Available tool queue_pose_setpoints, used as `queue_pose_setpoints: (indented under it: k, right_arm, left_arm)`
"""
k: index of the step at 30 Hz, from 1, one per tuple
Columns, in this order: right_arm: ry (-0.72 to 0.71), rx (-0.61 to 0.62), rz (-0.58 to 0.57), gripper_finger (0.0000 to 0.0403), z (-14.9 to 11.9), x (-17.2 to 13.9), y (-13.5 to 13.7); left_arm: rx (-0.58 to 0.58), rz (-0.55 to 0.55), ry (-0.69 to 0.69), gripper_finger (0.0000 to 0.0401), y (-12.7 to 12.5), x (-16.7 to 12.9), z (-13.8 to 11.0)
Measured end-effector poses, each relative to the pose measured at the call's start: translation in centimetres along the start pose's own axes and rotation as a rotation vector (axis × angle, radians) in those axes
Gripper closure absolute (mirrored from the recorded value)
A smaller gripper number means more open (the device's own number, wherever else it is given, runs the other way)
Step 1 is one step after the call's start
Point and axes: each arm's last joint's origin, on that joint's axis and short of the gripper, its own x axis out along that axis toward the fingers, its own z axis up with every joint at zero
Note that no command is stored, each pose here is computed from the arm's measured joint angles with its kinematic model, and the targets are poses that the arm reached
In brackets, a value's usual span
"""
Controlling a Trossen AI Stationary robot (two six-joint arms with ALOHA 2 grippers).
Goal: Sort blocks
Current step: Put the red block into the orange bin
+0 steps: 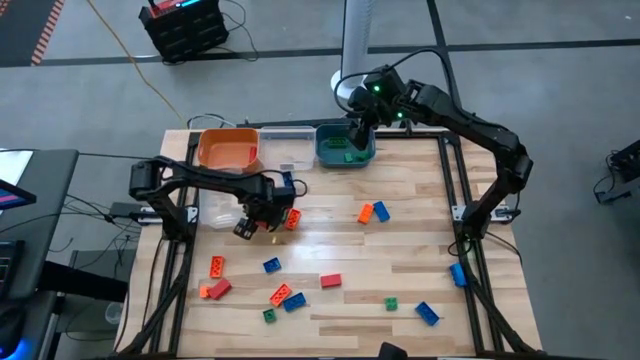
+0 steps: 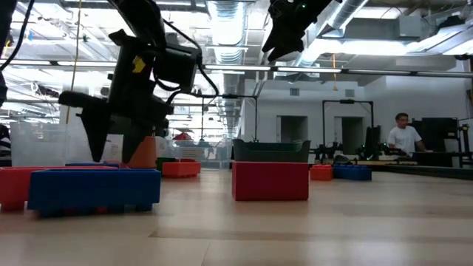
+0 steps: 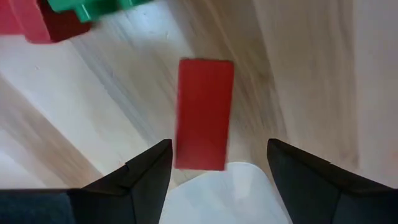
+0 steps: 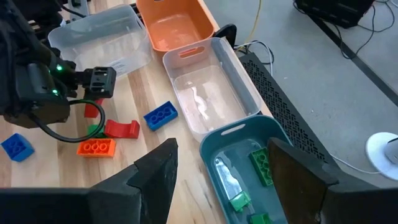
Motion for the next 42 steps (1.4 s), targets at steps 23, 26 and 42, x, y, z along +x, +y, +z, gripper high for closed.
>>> queue_pose_setpoints:
  k: [23,26,42]
  right_arm:
    - [-0.004,-0.001,0.000,0.0149,0.0,0.0,0.0]
    - [-0.003,-0.005,0.000,0.0149,0.0,0.0,0.0]
    - [-0.003,0.045,-0.070,0.0149,-0.5,-1.1,-3.6]
  left_arm:
    - [-0.035,-0.018,0.102,0.0279,0.1,1.8,2.1]
    - [-0.093,-0.012,0.093,0.0279,0.4,0.8,2.5]
    - [-0.700,0.097,-0.220,0.0279,7.3,-9.1,-2.9]
